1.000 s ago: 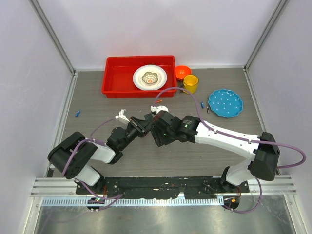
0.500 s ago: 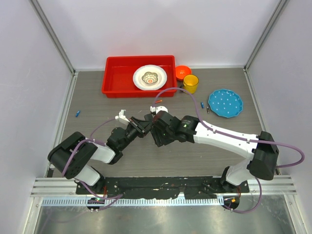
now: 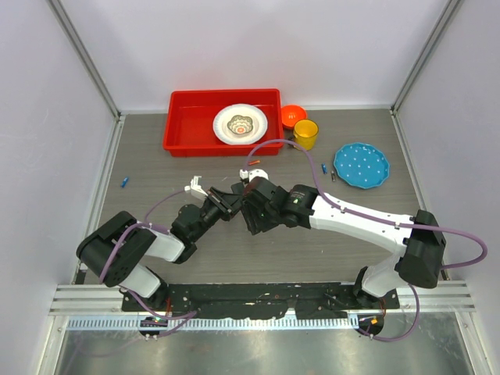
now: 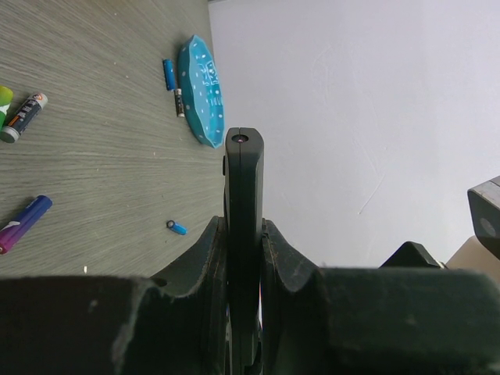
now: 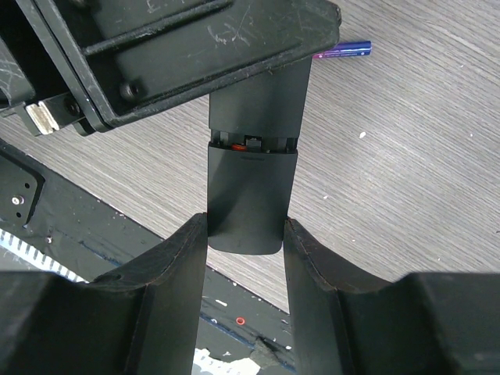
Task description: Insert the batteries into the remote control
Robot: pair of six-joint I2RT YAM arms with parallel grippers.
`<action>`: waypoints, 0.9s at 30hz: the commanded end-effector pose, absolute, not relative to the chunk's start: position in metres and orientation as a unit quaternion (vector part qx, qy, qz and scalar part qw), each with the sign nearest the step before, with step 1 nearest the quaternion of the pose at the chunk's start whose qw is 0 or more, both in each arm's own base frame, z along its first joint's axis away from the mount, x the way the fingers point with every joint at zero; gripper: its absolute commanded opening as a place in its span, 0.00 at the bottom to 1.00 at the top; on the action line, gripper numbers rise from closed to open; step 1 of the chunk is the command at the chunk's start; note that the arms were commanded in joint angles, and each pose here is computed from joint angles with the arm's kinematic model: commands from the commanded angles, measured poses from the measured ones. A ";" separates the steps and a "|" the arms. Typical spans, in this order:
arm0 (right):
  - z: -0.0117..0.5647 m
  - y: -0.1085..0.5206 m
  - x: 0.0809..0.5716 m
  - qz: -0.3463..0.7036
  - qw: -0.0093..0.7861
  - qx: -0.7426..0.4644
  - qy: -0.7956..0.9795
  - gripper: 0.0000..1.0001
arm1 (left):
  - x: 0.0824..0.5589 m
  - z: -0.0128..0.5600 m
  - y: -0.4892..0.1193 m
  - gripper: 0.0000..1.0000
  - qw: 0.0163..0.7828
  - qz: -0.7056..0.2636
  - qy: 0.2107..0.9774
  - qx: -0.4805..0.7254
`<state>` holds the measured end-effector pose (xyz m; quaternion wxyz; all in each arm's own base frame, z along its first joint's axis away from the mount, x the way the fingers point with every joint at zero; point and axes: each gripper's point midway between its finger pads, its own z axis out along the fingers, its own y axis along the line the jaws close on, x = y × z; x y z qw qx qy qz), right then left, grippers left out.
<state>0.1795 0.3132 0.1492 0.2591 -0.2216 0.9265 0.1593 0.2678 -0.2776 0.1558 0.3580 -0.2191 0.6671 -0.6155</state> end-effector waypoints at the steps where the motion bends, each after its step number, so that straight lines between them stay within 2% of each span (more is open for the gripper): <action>1: 0.167 0.324 0.190 0.168 0.288 -0.215 0.918 0.25 | 0.258 0.233 -0.273 0.00 0.406 -0.698 0.562 -0.176; 14: 0.162 0.323 0.191 0.161 0.285 -0.217 0.920 0.32 | 0.256 0.234 -0.273 0.00 0.407 -0.700 0.561 -0.171; 27: 0.155 0.321 0.191 0.150 0.277 -0.219 0.924 0.33 | 0.254 0.239 -0.272 0.00 0.408 -0.704 0.556 -0.168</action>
